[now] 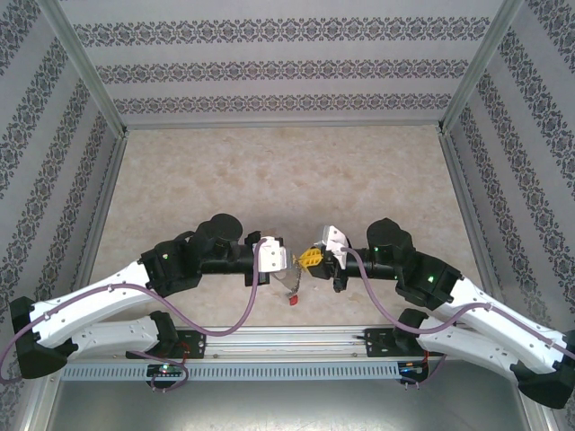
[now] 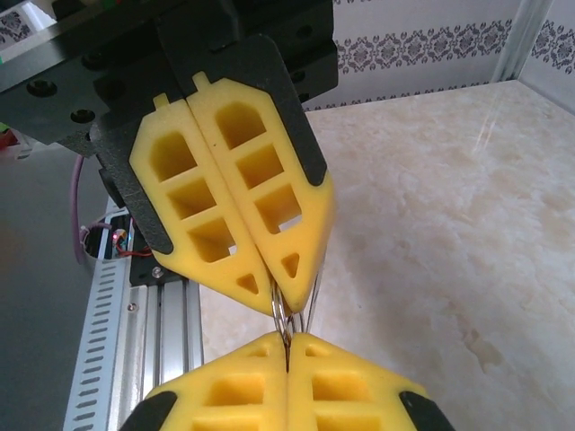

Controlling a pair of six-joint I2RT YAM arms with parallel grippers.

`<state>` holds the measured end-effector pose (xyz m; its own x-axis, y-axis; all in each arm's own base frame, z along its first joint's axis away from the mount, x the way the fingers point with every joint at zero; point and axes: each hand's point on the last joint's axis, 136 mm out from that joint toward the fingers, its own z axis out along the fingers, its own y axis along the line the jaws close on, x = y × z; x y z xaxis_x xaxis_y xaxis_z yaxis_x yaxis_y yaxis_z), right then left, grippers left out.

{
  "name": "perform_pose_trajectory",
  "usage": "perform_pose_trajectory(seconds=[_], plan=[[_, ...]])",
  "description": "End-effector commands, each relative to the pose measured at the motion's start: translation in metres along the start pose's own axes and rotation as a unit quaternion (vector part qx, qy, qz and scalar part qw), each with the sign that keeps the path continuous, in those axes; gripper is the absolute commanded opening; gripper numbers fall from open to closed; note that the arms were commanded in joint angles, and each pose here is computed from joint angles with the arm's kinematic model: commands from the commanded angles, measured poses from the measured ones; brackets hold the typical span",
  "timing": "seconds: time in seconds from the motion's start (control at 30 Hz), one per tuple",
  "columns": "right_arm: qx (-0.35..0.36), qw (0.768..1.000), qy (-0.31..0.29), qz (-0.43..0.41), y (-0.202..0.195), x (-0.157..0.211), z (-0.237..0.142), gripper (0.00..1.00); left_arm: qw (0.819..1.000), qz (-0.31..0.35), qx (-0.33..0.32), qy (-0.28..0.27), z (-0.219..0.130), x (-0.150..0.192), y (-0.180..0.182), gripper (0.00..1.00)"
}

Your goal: Put the keys on the keyring

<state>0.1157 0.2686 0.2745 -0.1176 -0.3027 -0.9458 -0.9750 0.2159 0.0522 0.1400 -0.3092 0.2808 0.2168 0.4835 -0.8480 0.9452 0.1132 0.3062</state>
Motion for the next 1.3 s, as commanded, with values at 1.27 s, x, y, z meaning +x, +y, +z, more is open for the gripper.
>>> perform_pose_trajectory(seconds=[1.27], plan=[[-0.031,0.999,0.021,0.032,0.013,0.011,-0.005,0.0,0.998,0.028,-0.007,-0.064,-0.013,-0.03,0.001,0.0]])
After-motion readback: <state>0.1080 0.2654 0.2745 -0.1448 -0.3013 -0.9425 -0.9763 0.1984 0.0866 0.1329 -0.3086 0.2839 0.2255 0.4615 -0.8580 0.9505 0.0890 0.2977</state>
